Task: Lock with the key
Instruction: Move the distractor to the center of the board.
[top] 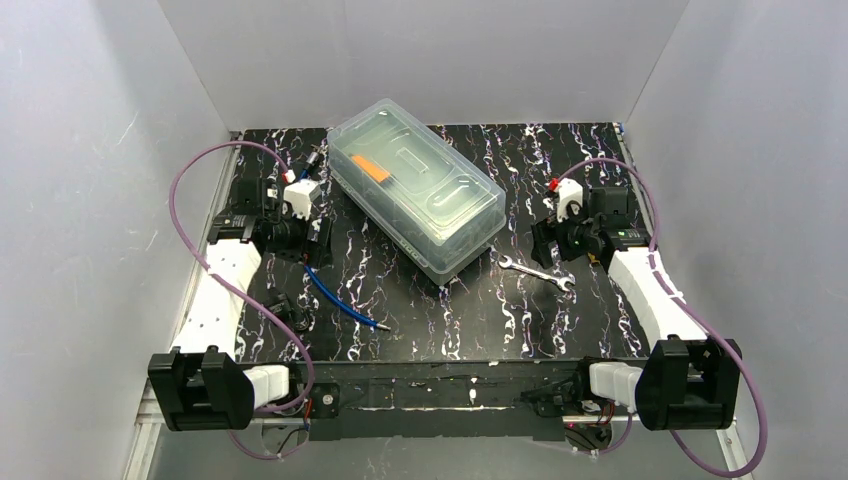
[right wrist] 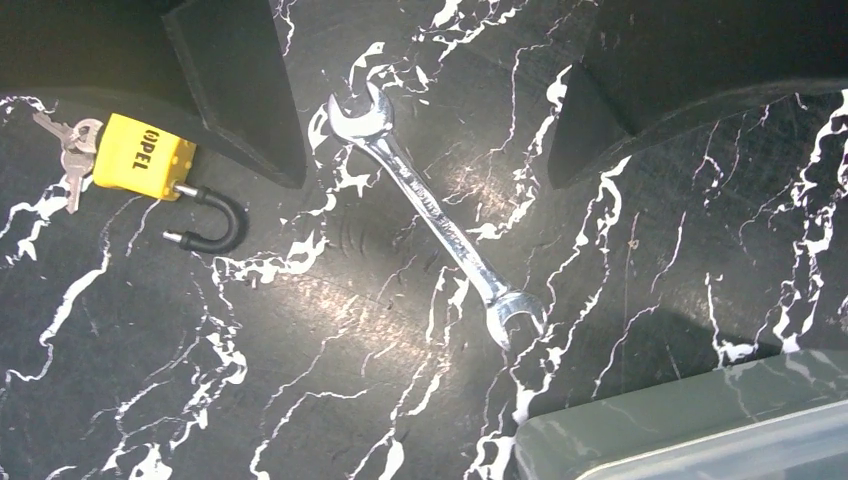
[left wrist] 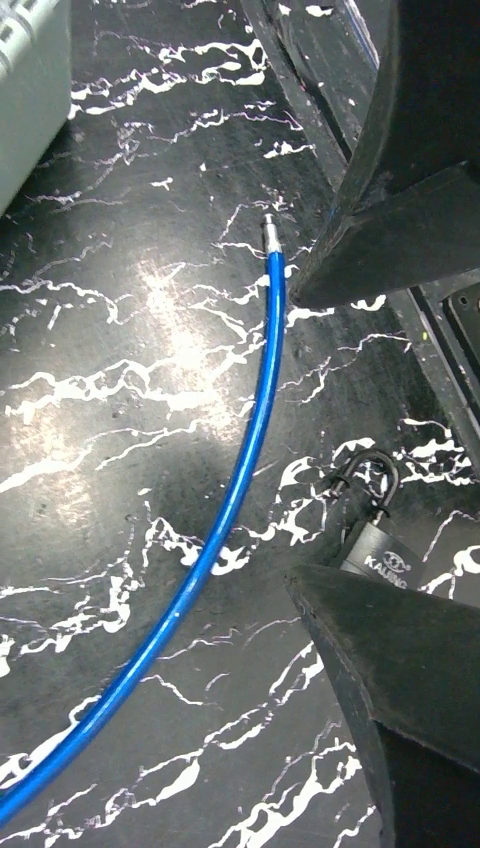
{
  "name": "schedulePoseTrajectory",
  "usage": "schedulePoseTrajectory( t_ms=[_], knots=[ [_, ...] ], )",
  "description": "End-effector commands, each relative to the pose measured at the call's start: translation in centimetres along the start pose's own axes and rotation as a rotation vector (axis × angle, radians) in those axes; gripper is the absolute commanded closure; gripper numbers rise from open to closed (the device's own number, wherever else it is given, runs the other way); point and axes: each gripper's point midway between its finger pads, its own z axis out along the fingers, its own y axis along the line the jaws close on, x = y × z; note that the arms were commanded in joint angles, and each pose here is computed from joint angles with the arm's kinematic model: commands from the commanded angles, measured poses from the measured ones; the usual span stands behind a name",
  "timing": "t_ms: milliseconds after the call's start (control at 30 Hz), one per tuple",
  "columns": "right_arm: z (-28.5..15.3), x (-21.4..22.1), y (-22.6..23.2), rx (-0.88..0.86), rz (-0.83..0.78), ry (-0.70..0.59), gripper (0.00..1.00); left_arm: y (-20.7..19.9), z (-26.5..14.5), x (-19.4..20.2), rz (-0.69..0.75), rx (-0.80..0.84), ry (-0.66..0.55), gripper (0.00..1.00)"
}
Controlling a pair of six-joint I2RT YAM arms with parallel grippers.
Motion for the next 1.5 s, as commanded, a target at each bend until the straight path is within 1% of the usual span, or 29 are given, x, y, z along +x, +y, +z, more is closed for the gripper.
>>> schedulePoseTrajectory(
  t_ms=[0, 100, 200, 367, 500, 633, 733, 833, 1000, 1100, 1233, 1333, 1467],
  knots=[
    [-0.5, -0.8, 1.6, -0.049, -0.071, -0.02, 0.0, -2.4, -0.2, -0.9, 0.095, 0.085, -0.08, 0.01],
    [-0.3, -0.5, 2.5, -0.066, -0.093, 0.005, 0.0, -3.5, 0.5, -1.0, 0.192, 0.103, -0.081, 0.01],
    [0.0, -0.3, 2.9, -0.073, -0.097, 0.016, 0.0, -4.1, 1.7, -1.6, 0.27, 0.068, -0.097, 0.01],
    [-0.1, -1.1, 2.9, -0.052, -0.025, -0.003, 0.0, -6.6, 3.4, -3.4, 0.32, 0.028, -0.2, 0.01],
    [-0.3, -1.6, 2.8, -0.04, 0.008, -0.013, 0.0, -9.2, 5.3, -3.5, 0.363, 0.026, -0.219, 0.01],
    [-0.2, -1.3, 2.6, -0.037, 0.04, -0.009, 0.0, -10.8, 7.9, -3.6, 0.312, 0.017, -0.207, 0.01],
    [-0.1, -1.2, 2.4, -0.039, 0.069, -0.011, 0.0, -12.1, 9.6, -4.1, 0.275, 0.013, -0.228, 0.01],
    [-0.1, -1.2, 1.7, -0.021, 0.101, -0.01, 0.0, -13.0, 10.6, -5.1, 0.217, -0.009, -0.261, 0.01],
    [-0.4, -1.5, 1.1, -0.022, 0.153, -0.031, 0.0, -14.8, 12.4, -7.0, 0.125, 0.021, -0.252, 0.01],
    [-0.7, -1.4, 0.4, -0.009, 0.18, -0.044, 0.0, -15.7, 13.6, -9.2, 0.093, 0.029, -0.269, 0.01],
    [-1.0, -1.3, -0.2, 0.003, 0.198, -0.053, 0.0, -16.8, 15.5, -12.8, 0.086, 0.035, -0.305, 0.01],
    [-1.2, -1.3, -0.3, 0.011, 0.197, -0.058, 0.0, -17.8, 16.6, -16.5, 0.08, 0.038, -0.368, 0.01],
    [-1.2, -1.4, -0.6, 0.022, 0.195, -0.056, 0.0, -18.0, 18.3, -20.3, 0.088, -0.003, -0.429, 0.01]
  ],
)
